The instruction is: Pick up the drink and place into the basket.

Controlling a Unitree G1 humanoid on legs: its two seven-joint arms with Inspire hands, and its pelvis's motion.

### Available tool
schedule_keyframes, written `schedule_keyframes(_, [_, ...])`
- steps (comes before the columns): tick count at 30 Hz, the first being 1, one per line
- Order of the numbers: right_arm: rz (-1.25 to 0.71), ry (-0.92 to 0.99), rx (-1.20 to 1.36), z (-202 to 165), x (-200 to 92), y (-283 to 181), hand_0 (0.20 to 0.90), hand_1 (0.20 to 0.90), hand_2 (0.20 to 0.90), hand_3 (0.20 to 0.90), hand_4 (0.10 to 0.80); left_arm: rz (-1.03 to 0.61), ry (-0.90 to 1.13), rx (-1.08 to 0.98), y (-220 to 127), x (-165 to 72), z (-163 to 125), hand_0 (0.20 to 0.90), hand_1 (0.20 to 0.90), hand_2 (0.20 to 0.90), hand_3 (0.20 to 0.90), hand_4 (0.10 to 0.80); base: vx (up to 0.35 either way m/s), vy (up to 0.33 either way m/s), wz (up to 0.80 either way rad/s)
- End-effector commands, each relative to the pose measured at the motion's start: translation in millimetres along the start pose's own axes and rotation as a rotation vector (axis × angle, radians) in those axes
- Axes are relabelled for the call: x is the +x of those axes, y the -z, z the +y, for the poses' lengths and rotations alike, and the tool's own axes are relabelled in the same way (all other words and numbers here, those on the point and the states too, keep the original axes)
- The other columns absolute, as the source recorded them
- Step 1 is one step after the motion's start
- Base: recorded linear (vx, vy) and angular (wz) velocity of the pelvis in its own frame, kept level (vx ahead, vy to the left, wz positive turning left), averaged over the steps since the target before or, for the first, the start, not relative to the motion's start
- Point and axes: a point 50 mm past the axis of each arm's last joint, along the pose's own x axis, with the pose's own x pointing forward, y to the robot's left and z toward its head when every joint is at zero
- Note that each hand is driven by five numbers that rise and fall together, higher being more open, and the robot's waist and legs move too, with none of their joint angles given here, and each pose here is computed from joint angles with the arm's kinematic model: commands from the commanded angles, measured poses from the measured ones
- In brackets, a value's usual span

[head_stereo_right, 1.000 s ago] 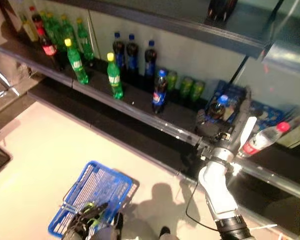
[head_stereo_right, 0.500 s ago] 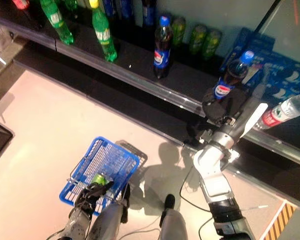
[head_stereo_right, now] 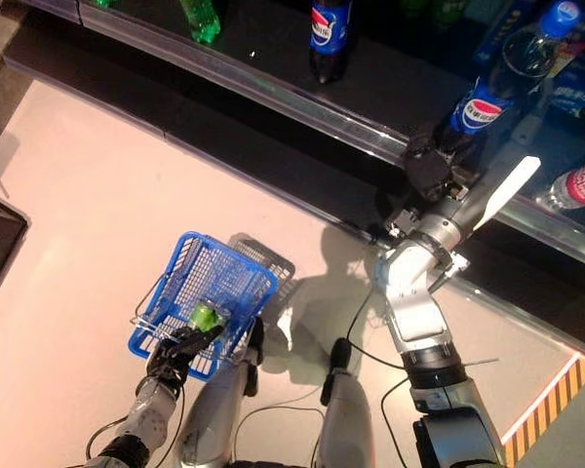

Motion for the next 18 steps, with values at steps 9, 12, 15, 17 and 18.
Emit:
schedule_keyframes(9, [-0.206, 0.197, 0.245, -0.6, 43.4, -74.5, 0.900, 0.900, 0.900, 0.900, 0.800, 0.134, -0.076, 0.089, 42.4, -26.2, 40.1, 0.300, 0.300, 0.300, 0.200, 0.100, 0.018, 0.000, -0.07])
schedule_keyframes(12, [-0.201, 0.207, 0.255, 0.5, 47.0, -77.5, 0.900, 0.900, 0.900, 0.900, 0.800, 0.135, -0.076, 0.091, 42.1, -25.9, 39.0, 0.300, 0.300, 0.300, 0.200, 0.100, 0.018, 0.010, -0.08])
schedule_keyframes(15, [-0.206, 0.217, 0.248, 0.8, 54.3, -82.1, 0.900, 0.900, 0.900, 0.900, 0.800, 0.137, -0.071, 0.096, 42.0, -25.7, 37.4, 0.300, 0.300, 0.300, 0.200, 0.100, 0.027, 0.023, -0.08])
schedule_keyframes(17, [-0.213, 0.225, 0.238, 1.0, 57.9, -85.1, 0.900, 0.900, 0.900, 0.900, 0.800, 0.139, -0.066, 0.101, 42.2, -25.7, 36.6, 0.300, 0.300, 0.300, 0.200, 0.100, 0.017, 0.014, -0.04])
schedule_keyframes(18, [-0.215, 0.227, 0.231, 1.1, 59.6, -86.4, 0.900, 0.900, 0.900, 0.900, 0.800, 0.140, -0.063, 0.103, 42.2, -25.8, 36.7, 0.300, 0.300, 0.300, 0.200, 0.100, 0.020, 0.005, -0.03])
